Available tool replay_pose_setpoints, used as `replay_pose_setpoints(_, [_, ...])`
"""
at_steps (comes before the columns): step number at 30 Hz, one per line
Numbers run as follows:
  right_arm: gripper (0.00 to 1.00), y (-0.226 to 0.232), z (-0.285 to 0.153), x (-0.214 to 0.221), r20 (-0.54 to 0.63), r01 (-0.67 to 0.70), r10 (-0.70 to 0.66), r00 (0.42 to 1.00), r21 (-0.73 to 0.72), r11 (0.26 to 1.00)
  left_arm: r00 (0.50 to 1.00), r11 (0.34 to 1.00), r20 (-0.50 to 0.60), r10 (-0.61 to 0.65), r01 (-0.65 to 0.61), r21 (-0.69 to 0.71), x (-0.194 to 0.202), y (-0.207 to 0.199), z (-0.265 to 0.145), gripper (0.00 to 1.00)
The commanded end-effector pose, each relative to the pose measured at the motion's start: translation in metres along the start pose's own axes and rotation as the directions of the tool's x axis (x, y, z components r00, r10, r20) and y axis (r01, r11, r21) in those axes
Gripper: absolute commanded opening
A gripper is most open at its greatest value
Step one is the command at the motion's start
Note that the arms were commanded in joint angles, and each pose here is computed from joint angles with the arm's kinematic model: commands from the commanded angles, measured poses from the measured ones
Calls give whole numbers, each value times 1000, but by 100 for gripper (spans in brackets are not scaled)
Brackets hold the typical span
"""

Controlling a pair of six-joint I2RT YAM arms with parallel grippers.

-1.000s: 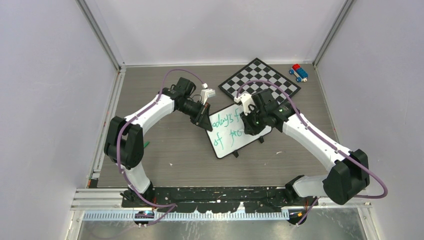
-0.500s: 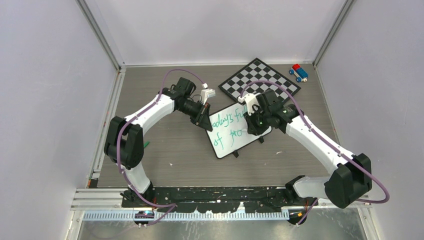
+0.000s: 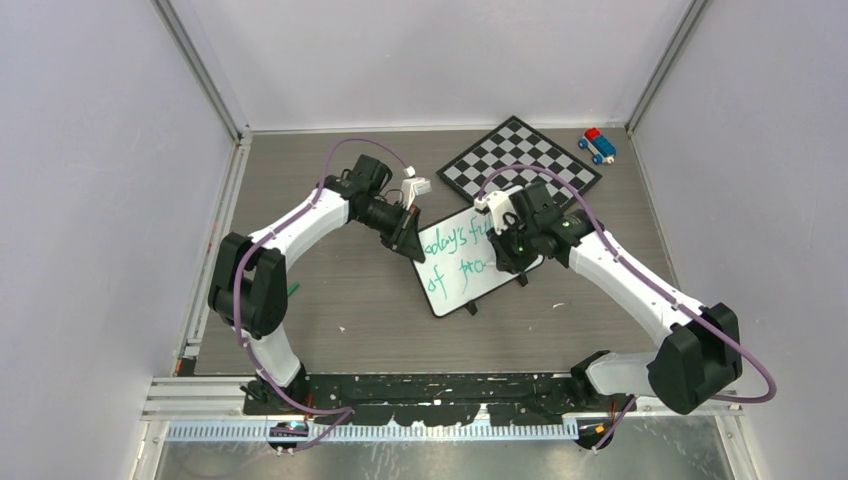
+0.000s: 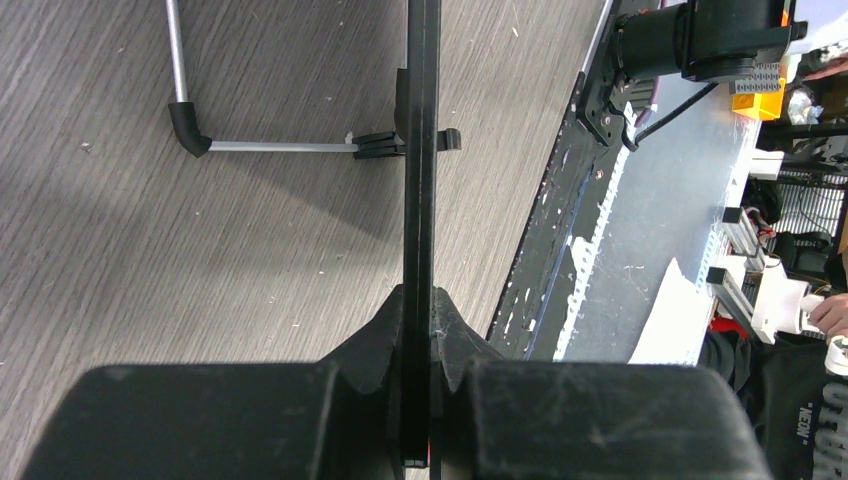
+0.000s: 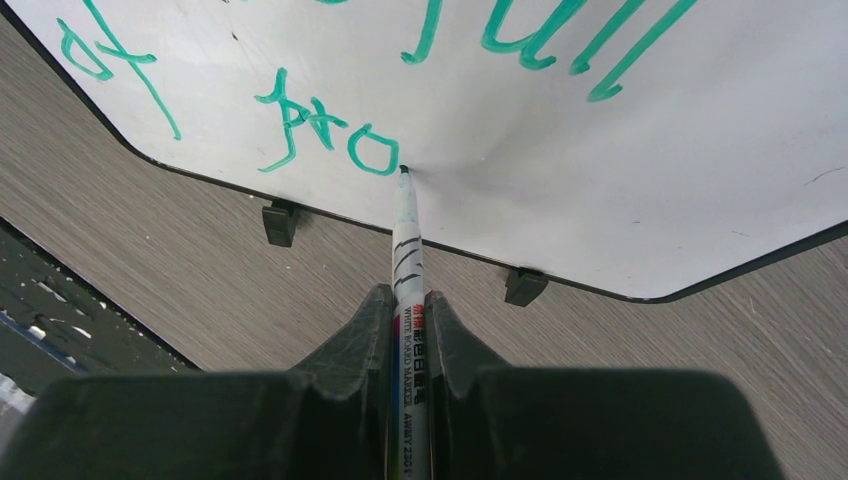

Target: Write a sentence on the whiteboard

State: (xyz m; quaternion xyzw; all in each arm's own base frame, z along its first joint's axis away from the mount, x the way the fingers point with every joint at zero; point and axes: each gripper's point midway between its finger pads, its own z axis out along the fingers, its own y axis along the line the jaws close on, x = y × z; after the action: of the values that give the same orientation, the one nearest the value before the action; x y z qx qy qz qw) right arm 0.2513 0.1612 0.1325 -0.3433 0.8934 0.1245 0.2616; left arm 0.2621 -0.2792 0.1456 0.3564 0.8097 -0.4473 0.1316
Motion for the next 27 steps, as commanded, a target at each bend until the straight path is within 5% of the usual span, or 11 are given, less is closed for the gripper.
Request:
replay_pose_setpoints(1, [0,-14,-9,-33,95,17,-23,995,57,998,1000,999,-4,10,-10,-47,-2,9,0,0])
replay_pose_setpoints(27, [0,-15,-4,-15,62,-5,3,998,47,999,1000,999,-4,9,-9,-45,-1,10,0,0])
